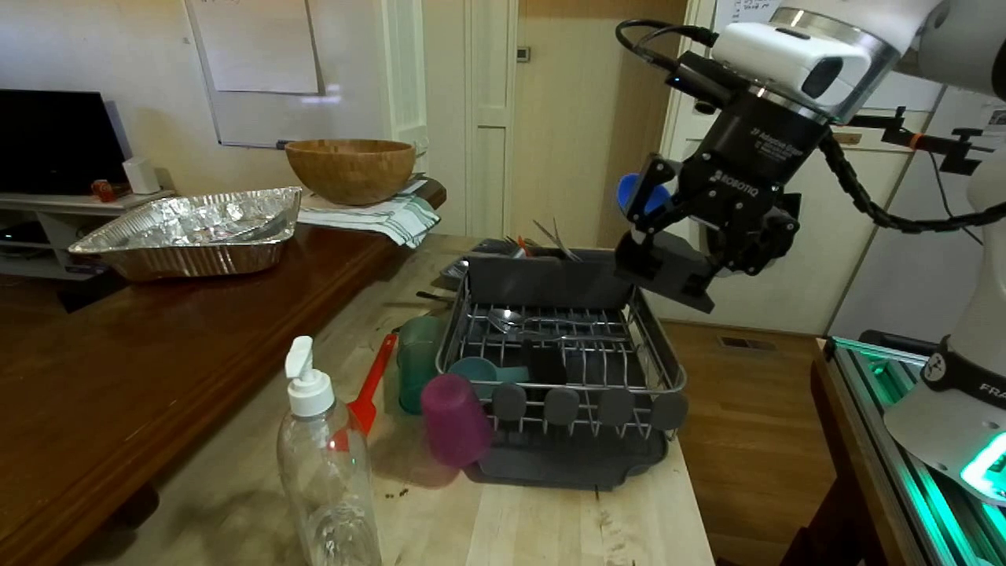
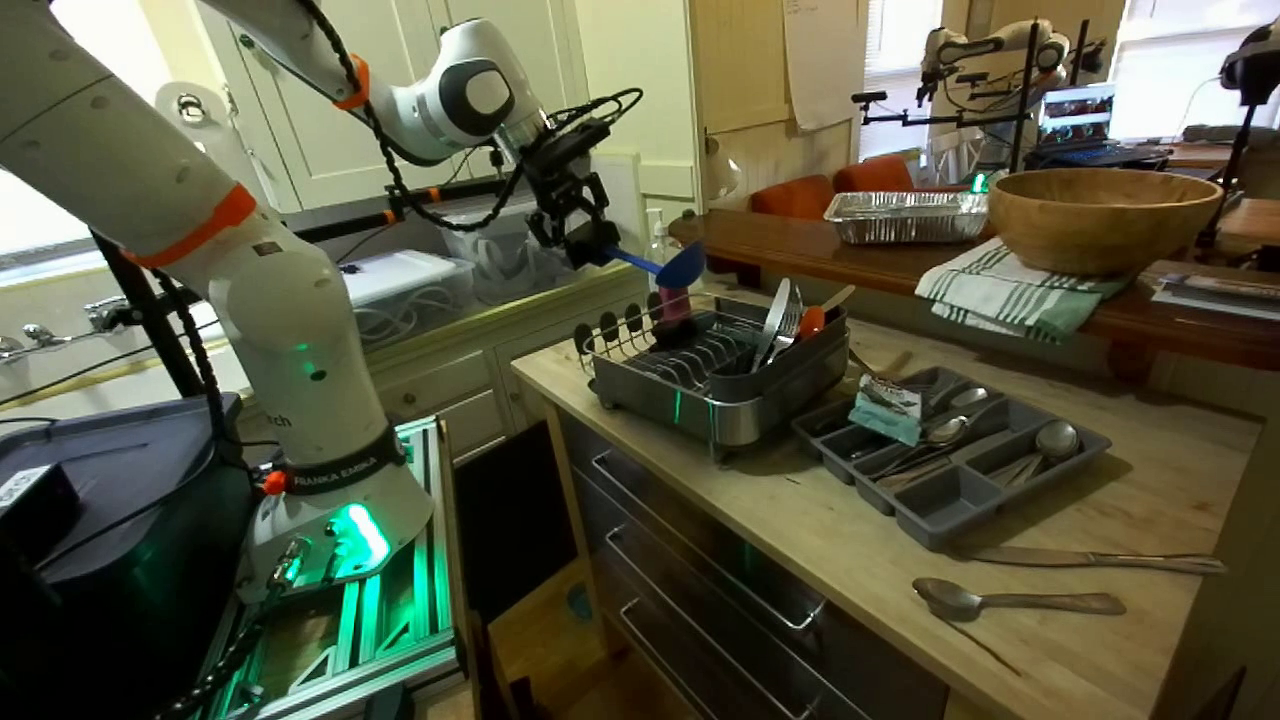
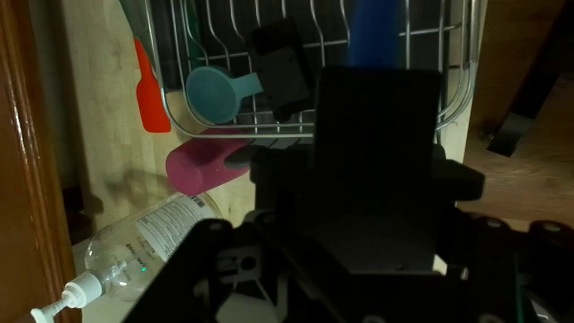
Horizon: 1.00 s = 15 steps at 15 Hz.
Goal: Move the blue serving spoon to the next tray
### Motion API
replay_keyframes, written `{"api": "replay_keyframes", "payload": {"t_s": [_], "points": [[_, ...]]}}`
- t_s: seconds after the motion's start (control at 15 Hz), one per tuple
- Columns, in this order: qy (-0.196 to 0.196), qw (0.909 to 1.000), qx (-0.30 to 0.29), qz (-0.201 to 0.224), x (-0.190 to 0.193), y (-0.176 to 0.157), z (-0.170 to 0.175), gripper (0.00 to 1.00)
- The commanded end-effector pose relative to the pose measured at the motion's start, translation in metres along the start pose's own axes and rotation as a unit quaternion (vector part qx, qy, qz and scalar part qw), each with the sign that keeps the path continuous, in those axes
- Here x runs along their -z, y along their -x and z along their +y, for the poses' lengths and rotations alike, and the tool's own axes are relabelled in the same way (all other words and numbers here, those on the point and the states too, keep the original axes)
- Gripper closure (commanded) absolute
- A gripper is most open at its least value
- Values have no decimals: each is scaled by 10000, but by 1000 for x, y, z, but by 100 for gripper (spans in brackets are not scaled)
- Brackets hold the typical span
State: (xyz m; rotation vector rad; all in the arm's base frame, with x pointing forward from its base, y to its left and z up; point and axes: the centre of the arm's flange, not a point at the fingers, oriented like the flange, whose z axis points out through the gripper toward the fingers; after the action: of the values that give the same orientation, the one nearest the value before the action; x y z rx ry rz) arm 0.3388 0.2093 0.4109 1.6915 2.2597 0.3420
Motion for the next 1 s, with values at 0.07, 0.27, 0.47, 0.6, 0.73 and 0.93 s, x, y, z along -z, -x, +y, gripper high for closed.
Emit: {"api": "replay_keyframes", "payload": {"t_s": [0.07,0.27,0.47,0.6,0.73,0.93], "points": [[241,9947,-985,171,8,47,-13,61],[280,9836,-1772,201,22,101,-15,61],[686,9660,-2487,163,54,154,-8,61],[955,9519,-2906,158,73,185,-6,61],[1199,9324,-3399,258,94,215,-9,61],[1169,9366,-3293,265,90,222,-6,61]]}}
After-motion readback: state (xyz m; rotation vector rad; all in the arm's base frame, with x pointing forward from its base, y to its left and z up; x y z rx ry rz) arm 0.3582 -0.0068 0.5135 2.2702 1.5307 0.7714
